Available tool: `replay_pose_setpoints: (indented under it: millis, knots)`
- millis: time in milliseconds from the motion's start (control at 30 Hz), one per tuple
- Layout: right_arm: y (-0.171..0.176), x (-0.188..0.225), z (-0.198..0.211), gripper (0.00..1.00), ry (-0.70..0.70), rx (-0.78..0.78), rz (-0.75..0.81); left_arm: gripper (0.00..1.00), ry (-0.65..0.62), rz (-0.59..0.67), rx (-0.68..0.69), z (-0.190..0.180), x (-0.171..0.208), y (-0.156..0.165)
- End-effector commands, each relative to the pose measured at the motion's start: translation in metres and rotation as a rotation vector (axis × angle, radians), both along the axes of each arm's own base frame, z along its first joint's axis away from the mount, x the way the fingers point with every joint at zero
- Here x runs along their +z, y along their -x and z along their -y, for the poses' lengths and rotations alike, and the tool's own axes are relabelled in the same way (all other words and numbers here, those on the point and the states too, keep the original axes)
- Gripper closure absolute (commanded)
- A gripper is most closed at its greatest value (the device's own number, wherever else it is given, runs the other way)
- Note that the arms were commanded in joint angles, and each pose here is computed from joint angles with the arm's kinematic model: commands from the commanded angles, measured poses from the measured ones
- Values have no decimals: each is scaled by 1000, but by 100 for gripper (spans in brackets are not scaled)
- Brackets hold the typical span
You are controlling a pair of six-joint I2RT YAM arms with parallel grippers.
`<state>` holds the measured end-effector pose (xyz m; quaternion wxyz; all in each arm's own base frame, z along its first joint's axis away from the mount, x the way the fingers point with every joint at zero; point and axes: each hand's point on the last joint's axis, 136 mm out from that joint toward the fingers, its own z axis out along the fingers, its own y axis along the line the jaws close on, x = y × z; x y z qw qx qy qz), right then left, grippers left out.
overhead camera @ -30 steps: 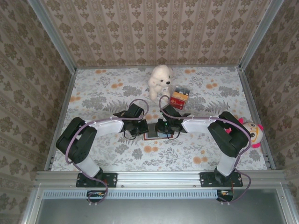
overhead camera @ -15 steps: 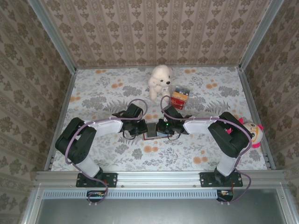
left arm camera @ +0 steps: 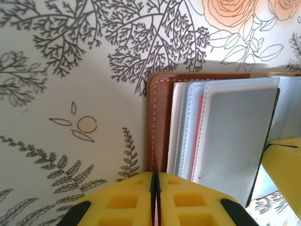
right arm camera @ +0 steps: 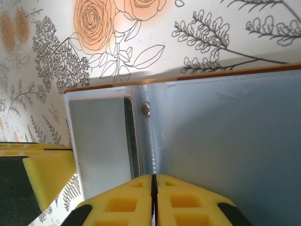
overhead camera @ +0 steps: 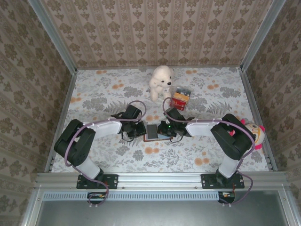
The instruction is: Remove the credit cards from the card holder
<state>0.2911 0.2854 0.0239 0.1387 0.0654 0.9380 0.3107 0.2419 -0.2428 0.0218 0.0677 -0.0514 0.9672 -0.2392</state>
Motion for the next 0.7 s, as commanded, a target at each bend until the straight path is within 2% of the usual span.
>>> replay_pose_setpoints:
  millis: [0, 267, 400, 667]
  knots:
    - [2, 10, 3, 88, -42, -4, 5, 88, -30, 43, -25, -9, 18, -2]
    - [0, 24, 0, 84, -111, 12, -1, 88, 100, 129, -74, 15, 54, -11]
    - [0, 18, -1, 83, -107, 22, -28, 88, 139, 115, -97, 28, 54, -14]
    - [4, 7, 4, 83, -72, 47, -56, 91, 103, 60, -99, 32, 30, -17]
